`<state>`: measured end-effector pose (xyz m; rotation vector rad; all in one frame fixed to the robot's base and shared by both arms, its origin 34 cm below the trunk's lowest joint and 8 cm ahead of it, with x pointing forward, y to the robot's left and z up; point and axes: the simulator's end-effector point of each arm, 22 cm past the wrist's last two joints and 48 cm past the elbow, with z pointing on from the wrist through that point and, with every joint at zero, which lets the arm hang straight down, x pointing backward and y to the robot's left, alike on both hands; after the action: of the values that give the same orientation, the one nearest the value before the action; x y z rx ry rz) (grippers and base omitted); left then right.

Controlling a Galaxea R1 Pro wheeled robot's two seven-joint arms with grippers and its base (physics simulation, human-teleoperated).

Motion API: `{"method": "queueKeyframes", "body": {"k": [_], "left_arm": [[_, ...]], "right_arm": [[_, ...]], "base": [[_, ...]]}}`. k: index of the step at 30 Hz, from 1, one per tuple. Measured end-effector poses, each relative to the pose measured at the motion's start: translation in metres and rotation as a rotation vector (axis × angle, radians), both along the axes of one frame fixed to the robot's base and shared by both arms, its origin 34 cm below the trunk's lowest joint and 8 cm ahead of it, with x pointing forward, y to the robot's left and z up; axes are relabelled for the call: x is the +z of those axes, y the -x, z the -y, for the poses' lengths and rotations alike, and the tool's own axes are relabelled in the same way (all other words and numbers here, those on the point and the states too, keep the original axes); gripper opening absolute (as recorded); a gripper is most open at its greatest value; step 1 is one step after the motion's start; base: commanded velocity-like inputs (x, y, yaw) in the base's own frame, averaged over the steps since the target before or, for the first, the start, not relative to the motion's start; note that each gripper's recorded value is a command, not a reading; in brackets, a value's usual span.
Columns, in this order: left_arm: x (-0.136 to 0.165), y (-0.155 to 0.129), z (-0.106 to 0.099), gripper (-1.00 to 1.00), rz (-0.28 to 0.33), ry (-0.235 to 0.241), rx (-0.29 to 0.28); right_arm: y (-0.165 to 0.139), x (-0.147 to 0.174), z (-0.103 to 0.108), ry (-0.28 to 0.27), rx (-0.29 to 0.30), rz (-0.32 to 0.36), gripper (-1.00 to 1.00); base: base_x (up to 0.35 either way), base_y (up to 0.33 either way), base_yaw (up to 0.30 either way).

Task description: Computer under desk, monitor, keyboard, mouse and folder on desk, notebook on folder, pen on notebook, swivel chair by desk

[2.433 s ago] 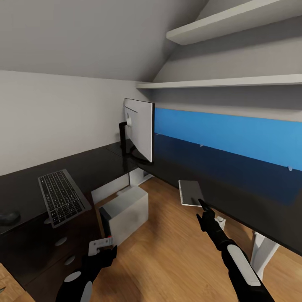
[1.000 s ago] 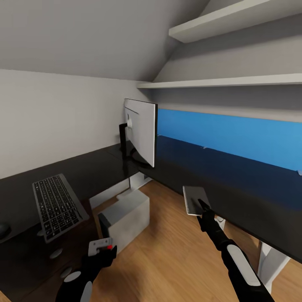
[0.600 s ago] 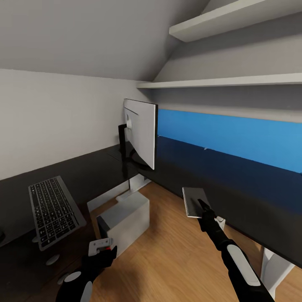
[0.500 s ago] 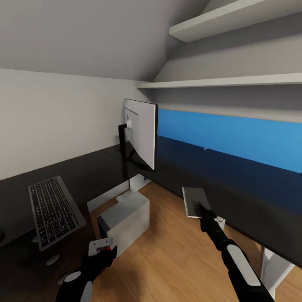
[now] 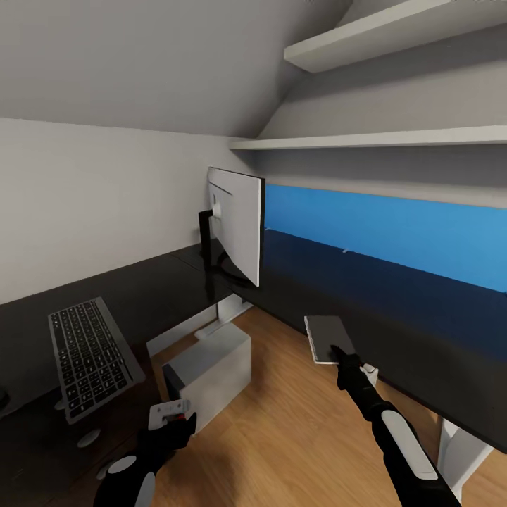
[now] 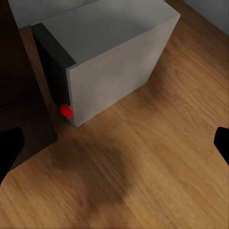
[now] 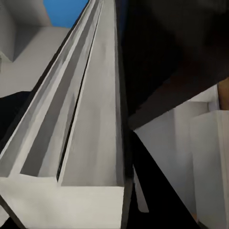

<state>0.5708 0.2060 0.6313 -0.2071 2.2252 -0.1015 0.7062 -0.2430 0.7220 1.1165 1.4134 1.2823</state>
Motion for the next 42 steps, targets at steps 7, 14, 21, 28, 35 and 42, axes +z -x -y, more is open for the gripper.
{"method": "queueKeyframes", "body": {"k": [7, 14, 21, 28, 35, 42], "left_arm": [[0.014, -0.002, 0.000, 1.00, 0.000, 0.000, 0.000], [0.028, -0.004, 0.000, 1.00, -0.001, 0.000, 0.000], [0.031, -0.005, 0.000, 1.00, 0.002, 0.001, 0.000], [0.033, -0.005, 0.000, 1.00, 0.005, 0.000, 0.000], [0.035, -0.005, 0.000, 1.00, 0.009, 0.000, 0.000], [0.037, -0.006, 0.000, 1.00, 0.015, 0.000, 0.000]], "right_arm": [[-0.003, 0.019, -0.003, 0.004, 0.008, 0.013, -1.00], [-0.005, 0.038, -0.015, 0.003, 0.037, 0.021, -1.00], [-0.001, 0.039, -0.048, 0.024, 0.113, 0.019, -1.00], [0.007, 0.040, -0.088, 0.053, 0.203, 0.026, -1.00], [0.013, 0.044, -0.111, 0.068, 0.255, 0.036, -1.00], [0.018, 0.047, -0.128, 0.081, 0.295, 0.045, -1.00]], "base": [[0.000, 0.000, 0.000], [0.000, 0.000, 0.008], [0.000, 0.000, 0.185], [0.000, 0.000, 0.245], [0.000, 0.000, 0.252], [0.000, 0.000, 0.253]]}}
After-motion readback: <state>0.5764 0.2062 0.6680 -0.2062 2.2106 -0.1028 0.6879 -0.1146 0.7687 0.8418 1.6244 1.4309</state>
